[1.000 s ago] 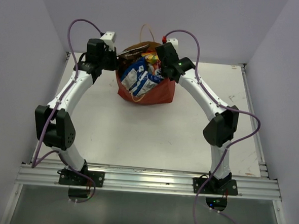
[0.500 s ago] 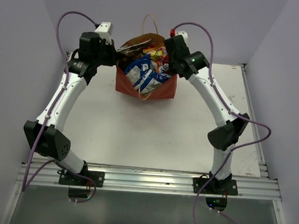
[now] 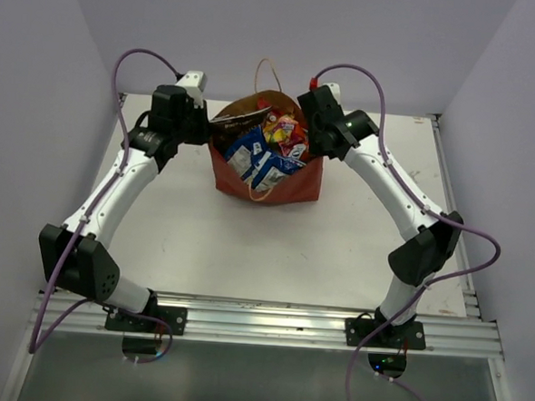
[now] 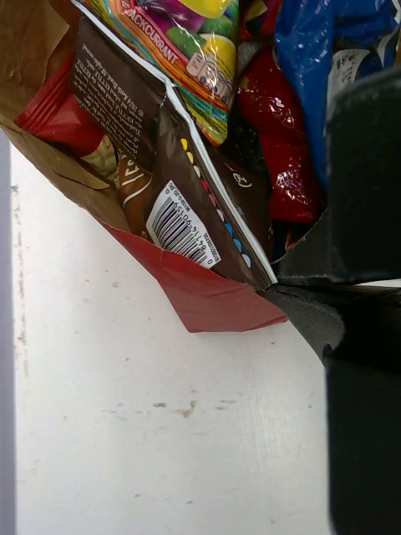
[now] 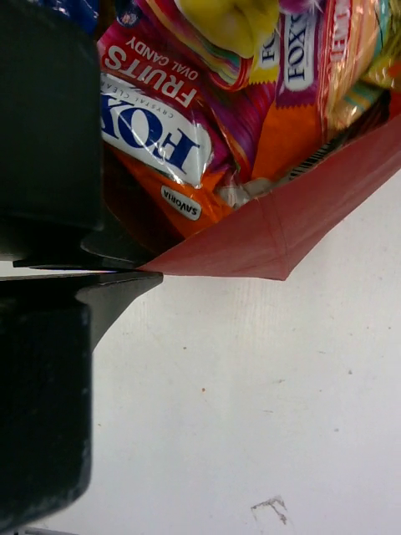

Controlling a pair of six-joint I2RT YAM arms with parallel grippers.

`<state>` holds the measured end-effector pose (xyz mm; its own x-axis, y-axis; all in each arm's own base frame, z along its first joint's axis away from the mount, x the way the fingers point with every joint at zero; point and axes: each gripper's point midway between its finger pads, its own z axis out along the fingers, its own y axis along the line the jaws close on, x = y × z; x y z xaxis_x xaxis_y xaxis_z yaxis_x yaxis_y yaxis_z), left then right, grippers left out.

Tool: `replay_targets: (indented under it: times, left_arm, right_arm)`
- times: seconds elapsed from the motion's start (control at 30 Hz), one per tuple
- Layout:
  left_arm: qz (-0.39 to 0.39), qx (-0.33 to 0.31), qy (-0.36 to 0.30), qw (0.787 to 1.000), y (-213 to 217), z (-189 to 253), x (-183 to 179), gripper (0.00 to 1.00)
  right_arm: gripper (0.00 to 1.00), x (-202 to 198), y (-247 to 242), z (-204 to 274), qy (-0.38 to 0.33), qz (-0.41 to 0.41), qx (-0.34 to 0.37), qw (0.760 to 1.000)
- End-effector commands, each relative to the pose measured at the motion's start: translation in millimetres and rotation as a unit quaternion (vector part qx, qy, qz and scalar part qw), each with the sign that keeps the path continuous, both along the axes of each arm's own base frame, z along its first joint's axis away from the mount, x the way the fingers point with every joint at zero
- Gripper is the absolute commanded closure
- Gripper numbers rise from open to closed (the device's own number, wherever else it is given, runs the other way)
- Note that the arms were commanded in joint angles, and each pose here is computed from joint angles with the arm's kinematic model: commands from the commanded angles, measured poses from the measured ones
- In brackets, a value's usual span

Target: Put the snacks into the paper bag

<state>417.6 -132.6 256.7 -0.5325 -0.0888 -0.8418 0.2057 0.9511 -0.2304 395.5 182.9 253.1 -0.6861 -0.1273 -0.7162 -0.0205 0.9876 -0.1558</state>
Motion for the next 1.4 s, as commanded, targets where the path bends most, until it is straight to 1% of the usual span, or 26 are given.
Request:
replay_targets:
  times: [0.0,0.03,0.1,0.17,0.2,0.3,0.37,0.4,0.43,0.47,0.5,0.53,0.6,0.7,0.83,0.97,1.1,1.13,1.17,1.2,1.23,1.27,1.33,1.37]
  left_arm:
    - [0.010,-0.018,-0.157,0.987,1,127,-1,1.00]
    - [0.008,-0.024,-0.178,0.984,-1,150,-6,1.00]
    - [0.002,-0.026,-0.181,0.983,-6,163,-15,1.00]
    - [-0.004,-0.032,-0.190,0.981,-11,175,-25,1.00]
    - [-0.006,-0.034,-0.190,0.981,-11,175,-28,1.00]
    - [-0.008,-0.036,-0.173,0.984,-13,162,-34,1.00]
    - [-0.011,-0.033,-0.150,0.988,-15,136,-39,1.00]
    - [-0.011,-0.038,-0.149,0.988,-17,129,-40,1.00]
    - [-0.011,-0.034,-0.130,0.991,-16,106,-45,1.00]
    - [0.000,-0.032,-0.127,0.991,-13,98,-46,1.00]
    - [0.004,-0.037,-0.129,0.991,-12,94,-47,1.00]
    - [0.005,-0.034,-0.117,0.992,-11,77,-52,1.00]
    - [0.012,-0.033,-0.112,0.993,-8,68,-56,1.00]
    - [0.016,-0.029,-0.095,0.995,-5,53,-63,1.00]
    - [0.020,-0.035,-0.088,0.995,-5,46,-71,1.00]
    - [0.020,-0.045,-0.092,0.995,-7,48,-75,1.00]
    - [0.007,-0.056,-0.111,0.992,-14,63,-74,1.00]
    - [0.004,-0.057,-0.118,0.991,-16,70,-73,0.98]
    - [0.002,-0.058,-0.122,0.991,-17,74,-73,0.88]
    - [0.000,-0.059,-0.126,0.990,-19,78,-73,0.82]
    - [-0.002,-0.063,-0.137,0.988,-19,88,-73,0.75]
    - [-0.004,-0.064,-0.144,0.988,-21,94,-73,0.65]
    - [-0.004,-0.070,-0.172,0.983,-21,119,-74,0.61]
    - [-0.001,-0.065,-0.189,0.980,-19,130,-74,0.60]
  right_arm:
    - [1.00,2,-13,112,-0.126,-0.020,0.048,0.991]
    - [1.00,-1,-16,124,-0.137,-0.021,0.051,0.989]
    - [1.00,-11,-19,149,-0.154,-0.018,0.058,0.986]
    - [1.00,-22,-25,159,-0.161,-0.019,0.061,0.985]
    - [1.00,-24,-25,150,-0.151,-0.018,0.054,0.987]
    - [1.00,-33,-29,124,-0.125,-0.020,0.044,0.991]
    - [1.00,-36,-31,107,-0.113,-0.024,0.040,0.992]
    - [1.00,-42,-34,83,-0.091,-0.030,0.032,0.995]
    - [1.00,-45,-35,72,-0.081,-0.031,0.031,0.996]
    - [1.00,-46,-32,62,-0.077,-0.029,0.037,0.996]
    - [1.00,-52,-36,42,-0.059,-0.034,0.031,0.997]
    - [1.00,-54,-35,34,-0.052,-0.035,0.031,0.998]
    - [1.00,-58,-36,16,-0.033,-0.038,0.027,0.998]
    - [1.00,-62,-34,9,-0.023,-0.034,0.030,0.999]
    - [1.00,-64,-37,18,-0.030,-0.035,0.029,0.999]
    - [1.00,-64,-39,26,-0.038,-0.036,0.028,0.998]
    - [1.00,-64,-39,30,-0.044,-0.034,0.032,0.998]
    - [0.92,-64,-38,31,-0.046,-0.034,0.033,0.998]
    - [0.86,-63,-37,34,-0.050,-0.032,0.036,0.998]
    - [0.80,-62,-36,36,-0.053,-0.028,0.038,0.997]
    - [0.62,-61,-34,39,-0.056,-0.023,0.041,0.997]
    - [0.55,-58,-30,43,-0.064,-0.015,0.047,0.997]
    - [0.43,-57,-28,55,-0.083,-0.006,0.057,0.995]
    - [0.41,-53,-26,66,-0.102,0.002,0.062,0.993]
